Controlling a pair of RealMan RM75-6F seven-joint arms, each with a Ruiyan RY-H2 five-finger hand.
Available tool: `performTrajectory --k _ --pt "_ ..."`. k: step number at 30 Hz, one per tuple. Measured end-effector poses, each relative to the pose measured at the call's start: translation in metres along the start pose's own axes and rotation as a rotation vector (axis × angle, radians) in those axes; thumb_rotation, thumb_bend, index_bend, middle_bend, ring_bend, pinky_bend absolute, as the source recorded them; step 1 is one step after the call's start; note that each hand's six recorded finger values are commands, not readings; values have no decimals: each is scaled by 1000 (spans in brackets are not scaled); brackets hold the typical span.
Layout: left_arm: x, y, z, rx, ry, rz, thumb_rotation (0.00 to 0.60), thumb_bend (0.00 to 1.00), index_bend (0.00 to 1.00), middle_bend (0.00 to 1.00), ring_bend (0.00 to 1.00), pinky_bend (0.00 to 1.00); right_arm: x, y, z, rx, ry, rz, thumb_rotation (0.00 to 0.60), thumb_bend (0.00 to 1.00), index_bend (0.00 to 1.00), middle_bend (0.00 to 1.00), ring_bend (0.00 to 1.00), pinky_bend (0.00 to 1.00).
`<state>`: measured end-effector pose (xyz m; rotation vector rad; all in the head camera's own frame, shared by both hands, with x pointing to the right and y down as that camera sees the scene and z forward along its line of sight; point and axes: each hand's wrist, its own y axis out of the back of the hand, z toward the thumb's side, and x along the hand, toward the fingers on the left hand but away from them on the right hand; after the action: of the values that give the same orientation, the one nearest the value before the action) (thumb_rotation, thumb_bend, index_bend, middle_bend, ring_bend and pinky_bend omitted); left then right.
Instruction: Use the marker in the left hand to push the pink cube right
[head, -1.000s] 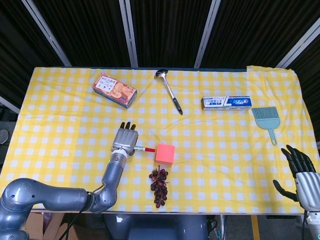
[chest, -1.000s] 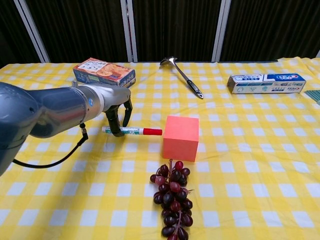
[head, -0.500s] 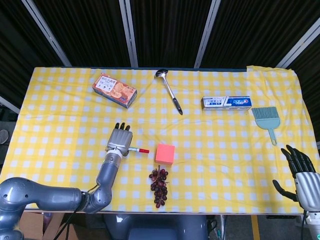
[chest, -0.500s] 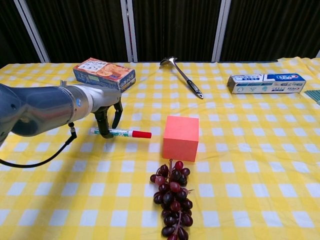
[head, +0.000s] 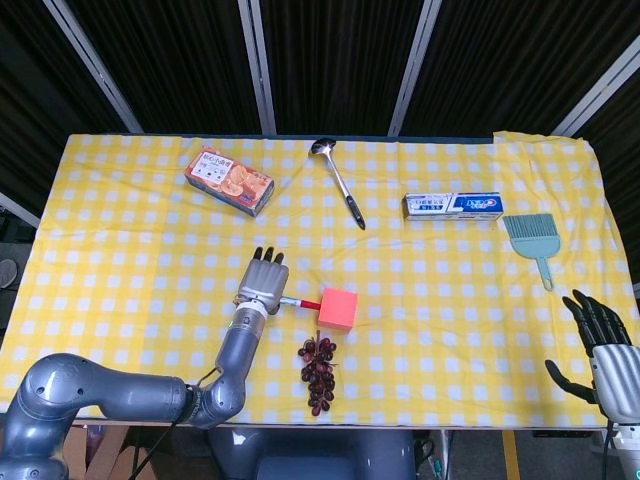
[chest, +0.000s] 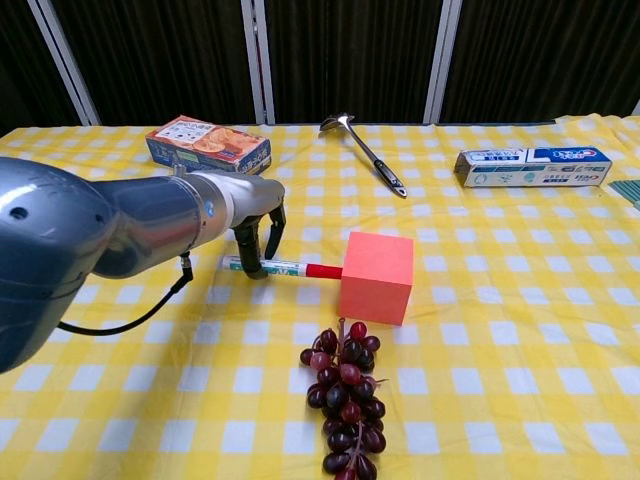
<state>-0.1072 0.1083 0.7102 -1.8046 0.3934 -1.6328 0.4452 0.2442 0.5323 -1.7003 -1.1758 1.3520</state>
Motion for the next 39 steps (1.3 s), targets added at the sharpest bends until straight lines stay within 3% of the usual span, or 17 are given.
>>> performTrajectory --k 28,39 --pt "1 12 94 0 -121 13 600 497 620 112 0 13 -1 4 -2 -29 -1 -12 600 343 0 0 0 87" --pt "3 12 73 13 -74 14 600 498 620 112 0 13 0 6 -4 -32 -6 -16 600 343 0 0 0 87"
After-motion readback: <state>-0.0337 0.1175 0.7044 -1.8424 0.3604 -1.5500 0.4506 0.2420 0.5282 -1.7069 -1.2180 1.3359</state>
